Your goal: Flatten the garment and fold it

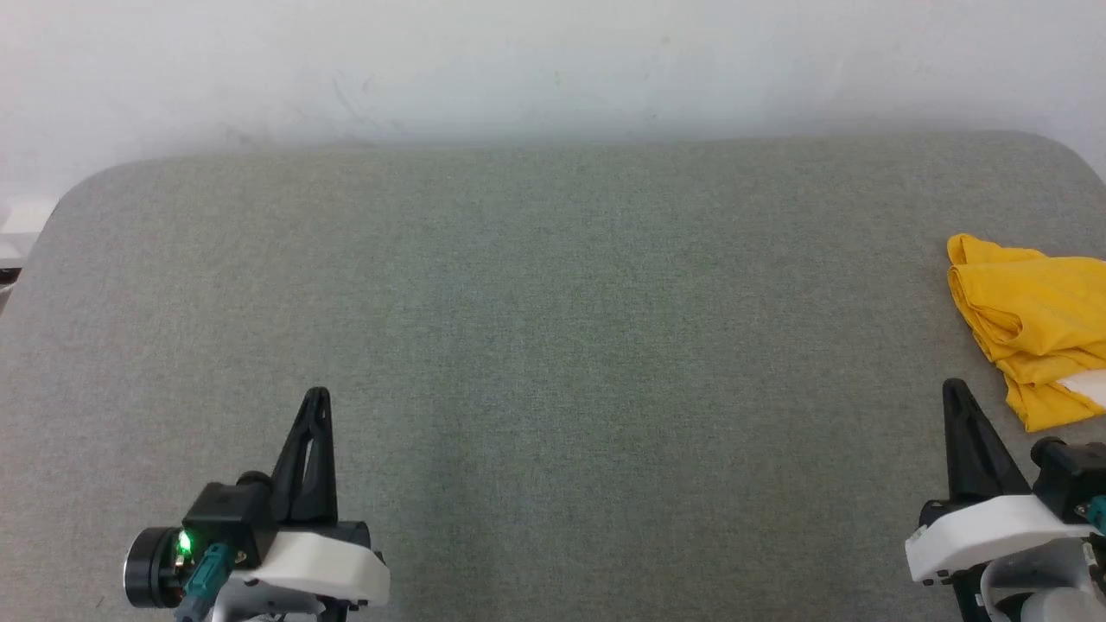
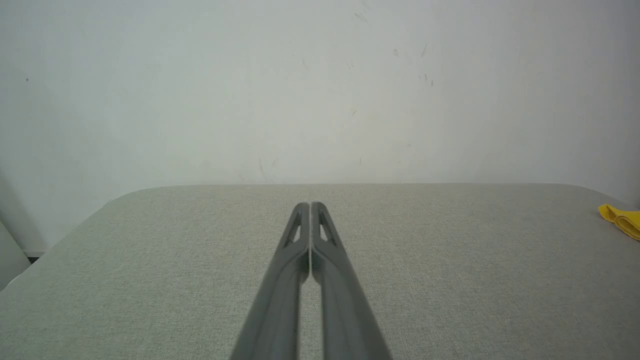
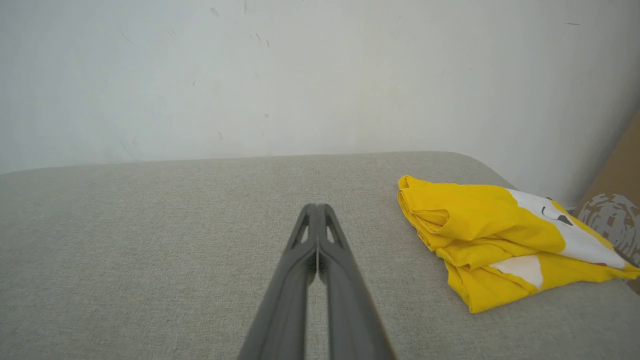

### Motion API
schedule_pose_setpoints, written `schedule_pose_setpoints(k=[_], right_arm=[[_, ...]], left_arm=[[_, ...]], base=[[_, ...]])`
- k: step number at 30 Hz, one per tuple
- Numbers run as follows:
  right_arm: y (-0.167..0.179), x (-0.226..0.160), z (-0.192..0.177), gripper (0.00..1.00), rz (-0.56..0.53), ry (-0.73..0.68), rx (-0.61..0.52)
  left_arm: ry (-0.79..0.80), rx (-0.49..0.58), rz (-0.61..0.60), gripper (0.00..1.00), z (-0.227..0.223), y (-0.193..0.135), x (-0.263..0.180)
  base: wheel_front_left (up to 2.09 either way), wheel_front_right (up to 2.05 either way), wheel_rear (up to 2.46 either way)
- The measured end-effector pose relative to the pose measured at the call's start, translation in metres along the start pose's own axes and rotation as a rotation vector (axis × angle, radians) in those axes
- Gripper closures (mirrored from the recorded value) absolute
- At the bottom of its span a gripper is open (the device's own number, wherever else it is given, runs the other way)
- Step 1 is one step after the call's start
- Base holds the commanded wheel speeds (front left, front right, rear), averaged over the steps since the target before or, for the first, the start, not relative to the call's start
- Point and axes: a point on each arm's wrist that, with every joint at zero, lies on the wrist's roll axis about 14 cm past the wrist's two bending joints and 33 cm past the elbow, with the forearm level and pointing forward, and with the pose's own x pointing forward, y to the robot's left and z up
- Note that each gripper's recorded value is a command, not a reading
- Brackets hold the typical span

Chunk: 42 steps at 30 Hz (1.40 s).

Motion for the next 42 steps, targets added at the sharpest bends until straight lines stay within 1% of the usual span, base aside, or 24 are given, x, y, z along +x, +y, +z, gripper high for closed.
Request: schedule_pose_setpoints(k=[42], right_arm=[[0.025,0.000,0.012,1.00,0.078,0.006,-0.049]], left_arm=[[0.068,0.031,-0.003,1.00,-0.007,-0.002,0.000]], base=[[0.00,0.00,0.00]])
